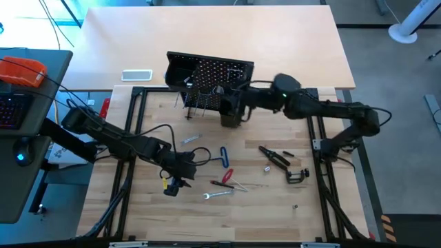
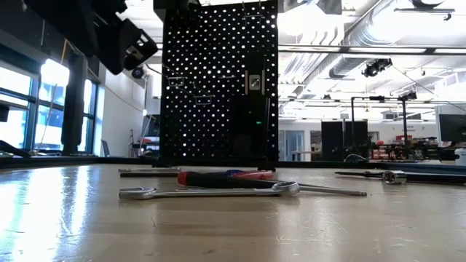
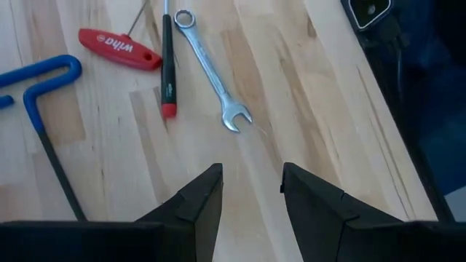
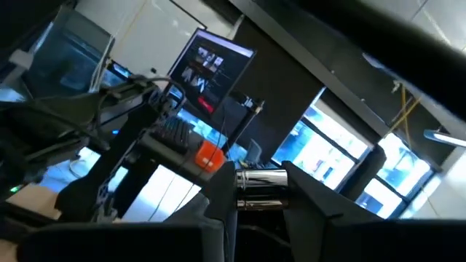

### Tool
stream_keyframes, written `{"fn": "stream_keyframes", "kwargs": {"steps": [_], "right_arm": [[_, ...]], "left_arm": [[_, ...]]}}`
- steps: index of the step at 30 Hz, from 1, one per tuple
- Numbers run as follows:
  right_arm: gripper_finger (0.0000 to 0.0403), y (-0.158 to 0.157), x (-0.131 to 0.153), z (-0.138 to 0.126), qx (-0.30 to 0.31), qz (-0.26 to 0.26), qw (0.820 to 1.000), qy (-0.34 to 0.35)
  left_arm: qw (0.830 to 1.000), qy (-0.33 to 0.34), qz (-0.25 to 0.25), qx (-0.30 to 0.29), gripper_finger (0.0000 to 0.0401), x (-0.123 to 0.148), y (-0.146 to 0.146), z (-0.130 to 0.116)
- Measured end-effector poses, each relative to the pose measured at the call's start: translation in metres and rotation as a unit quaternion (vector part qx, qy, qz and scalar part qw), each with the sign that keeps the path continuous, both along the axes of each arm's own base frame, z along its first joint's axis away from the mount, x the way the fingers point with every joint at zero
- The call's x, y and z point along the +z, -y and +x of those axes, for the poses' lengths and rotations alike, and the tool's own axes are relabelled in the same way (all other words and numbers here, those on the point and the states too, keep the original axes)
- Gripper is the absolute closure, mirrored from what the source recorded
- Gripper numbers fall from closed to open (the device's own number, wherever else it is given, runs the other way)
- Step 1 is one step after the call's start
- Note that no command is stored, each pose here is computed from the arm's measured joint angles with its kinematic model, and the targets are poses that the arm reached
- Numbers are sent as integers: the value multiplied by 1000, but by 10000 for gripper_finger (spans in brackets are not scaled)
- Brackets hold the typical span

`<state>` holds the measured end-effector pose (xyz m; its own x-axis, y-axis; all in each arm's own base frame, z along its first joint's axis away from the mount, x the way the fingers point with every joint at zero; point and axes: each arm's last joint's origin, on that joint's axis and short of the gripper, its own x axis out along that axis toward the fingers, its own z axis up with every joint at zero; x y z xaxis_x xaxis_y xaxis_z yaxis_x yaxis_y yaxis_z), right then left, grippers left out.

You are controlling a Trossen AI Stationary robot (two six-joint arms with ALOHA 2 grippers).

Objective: Hang tools onto peg board
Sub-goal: Put the socket into the top black bin on the pegboard, then adjust the pegboard

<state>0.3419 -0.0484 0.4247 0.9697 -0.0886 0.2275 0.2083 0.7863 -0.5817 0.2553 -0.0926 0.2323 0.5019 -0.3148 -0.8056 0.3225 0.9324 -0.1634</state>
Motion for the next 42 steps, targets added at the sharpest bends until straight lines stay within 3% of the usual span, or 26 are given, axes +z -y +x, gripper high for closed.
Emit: {"fn": "stream_keyframes", "kwargs": {"steps": [12, 17, 22, 27, 42], "right_arm": [[329, 37, 23, 70, -10, -11, 999, -51], [329, 53, 36, 84, -9, 18, 997, -69], [329, 62, 22, 102, -11, 33, 992, -124], [324, 63, 20, 107, -12, 36, 990, -139], [260, 69, 19, 108, -27, 39, 990, -134]], "left_arm": [[1000, 11, 21, 20, 266, 0, -2, 1], [1000, 9, 21, 20, 266, 0, -2, 1], [1000, 9, 22, 21, 266, 0, -2, 1], [999, 11, 22, 22, 266, 0, -2, 1], [999, 14, 30, 22, 266, 0, -2, 2]]}}
